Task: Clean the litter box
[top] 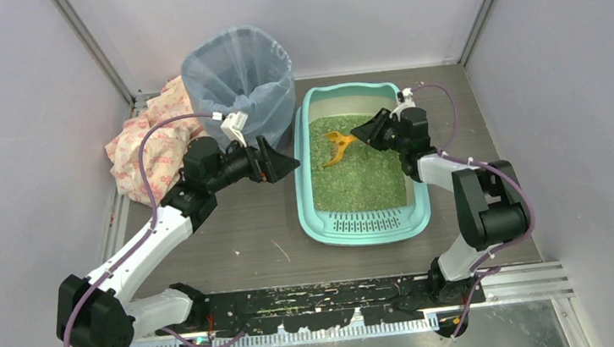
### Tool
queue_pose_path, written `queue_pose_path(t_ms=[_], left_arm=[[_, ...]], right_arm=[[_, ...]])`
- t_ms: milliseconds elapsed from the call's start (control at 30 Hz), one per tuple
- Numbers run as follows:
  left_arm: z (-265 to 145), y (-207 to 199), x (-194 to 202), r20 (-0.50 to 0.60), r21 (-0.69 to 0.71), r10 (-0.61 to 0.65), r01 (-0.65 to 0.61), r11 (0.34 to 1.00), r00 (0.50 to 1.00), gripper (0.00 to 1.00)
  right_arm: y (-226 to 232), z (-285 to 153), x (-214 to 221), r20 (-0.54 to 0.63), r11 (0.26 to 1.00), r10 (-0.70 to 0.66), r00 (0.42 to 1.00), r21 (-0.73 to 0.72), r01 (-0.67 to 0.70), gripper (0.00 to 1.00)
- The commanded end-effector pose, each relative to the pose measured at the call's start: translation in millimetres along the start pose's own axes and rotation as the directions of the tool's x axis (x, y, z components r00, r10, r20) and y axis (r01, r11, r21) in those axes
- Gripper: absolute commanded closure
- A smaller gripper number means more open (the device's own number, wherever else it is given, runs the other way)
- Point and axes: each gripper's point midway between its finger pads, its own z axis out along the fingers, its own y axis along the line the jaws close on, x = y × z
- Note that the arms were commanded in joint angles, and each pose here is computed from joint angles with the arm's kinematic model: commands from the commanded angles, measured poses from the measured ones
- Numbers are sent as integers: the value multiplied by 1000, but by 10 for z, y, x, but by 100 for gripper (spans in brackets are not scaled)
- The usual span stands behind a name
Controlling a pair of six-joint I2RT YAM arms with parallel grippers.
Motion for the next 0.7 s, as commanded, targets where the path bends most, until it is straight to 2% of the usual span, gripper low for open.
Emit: queue_pose_path(t_ms=[0, 267, 433, 667], left_arm=[[10, -62, -152, 59, 28, 34, -36, 999, 998, 10], [9, -51, -148, 61, 25, 32, -34, 999, 998, 10], [2, -58, -152, 64, 26, 33, -35, 999, 997, 10], [15, -19, -148, 66, 15, 27, -28, 999, 997, 10]], right_arm=[[393, -251, -250, 51, 991, -2, 999, -132, 8, 99], [433, -472, -418, 91, 971, 95, 991, -227, -72, 99], [410, -580, -471, 112, 972, 98, 989, -224, -71, 99], [422, -935, -780, 201, 951, 152, 968, -298, -87, 99]])
